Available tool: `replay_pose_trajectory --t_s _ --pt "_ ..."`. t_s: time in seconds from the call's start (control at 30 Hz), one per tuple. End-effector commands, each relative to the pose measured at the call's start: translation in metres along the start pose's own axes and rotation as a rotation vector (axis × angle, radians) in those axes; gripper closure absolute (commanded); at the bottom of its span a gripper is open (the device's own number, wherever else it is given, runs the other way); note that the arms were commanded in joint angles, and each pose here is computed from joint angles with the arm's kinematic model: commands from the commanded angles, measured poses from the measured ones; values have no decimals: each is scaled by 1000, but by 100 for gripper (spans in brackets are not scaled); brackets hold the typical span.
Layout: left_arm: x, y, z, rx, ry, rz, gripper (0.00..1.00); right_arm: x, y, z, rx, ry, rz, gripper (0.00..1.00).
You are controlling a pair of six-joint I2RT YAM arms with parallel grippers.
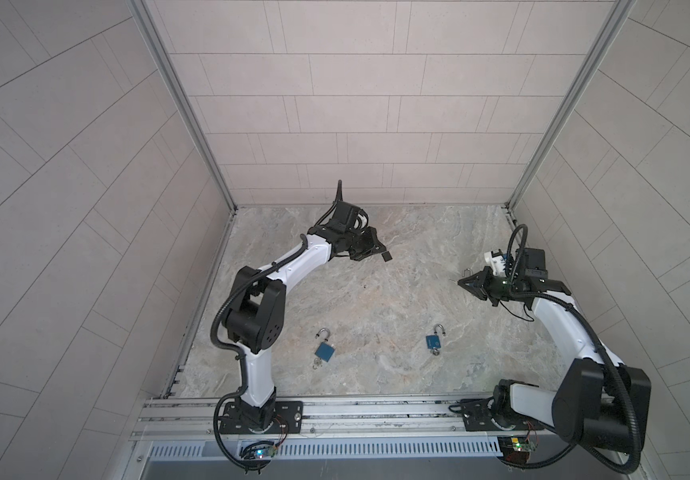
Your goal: Lock with the key
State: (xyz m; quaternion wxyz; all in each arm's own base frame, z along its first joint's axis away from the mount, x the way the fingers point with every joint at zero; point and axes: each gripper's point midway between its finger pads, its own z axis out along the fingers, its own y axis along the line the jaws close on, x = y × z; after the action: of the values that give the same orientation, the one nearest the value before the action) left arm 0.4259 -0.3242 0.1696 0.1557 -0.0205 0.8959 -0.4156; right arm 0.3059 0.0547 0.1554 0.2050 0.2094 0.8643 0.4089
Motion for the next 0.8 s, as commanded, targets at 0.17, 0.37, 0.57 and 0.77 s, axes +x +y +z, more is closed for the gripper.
replay_pose_trajectory --t_s 0.17,0.37,0.57,0.77 --pt "10 -14 69 9 144 84 100 -16 -10 1 45 -26 -39 100" --pt "15 -35 122 50 188 105 100 -26 -32 -4 101 -55 8 100" --pt "18 -67 160 178 178 146 100 -34 -39 -12 98 -80 35 100" --pt "22 -60 180 215 203 120 100 -41 -37 -15 93 -95 36 100"
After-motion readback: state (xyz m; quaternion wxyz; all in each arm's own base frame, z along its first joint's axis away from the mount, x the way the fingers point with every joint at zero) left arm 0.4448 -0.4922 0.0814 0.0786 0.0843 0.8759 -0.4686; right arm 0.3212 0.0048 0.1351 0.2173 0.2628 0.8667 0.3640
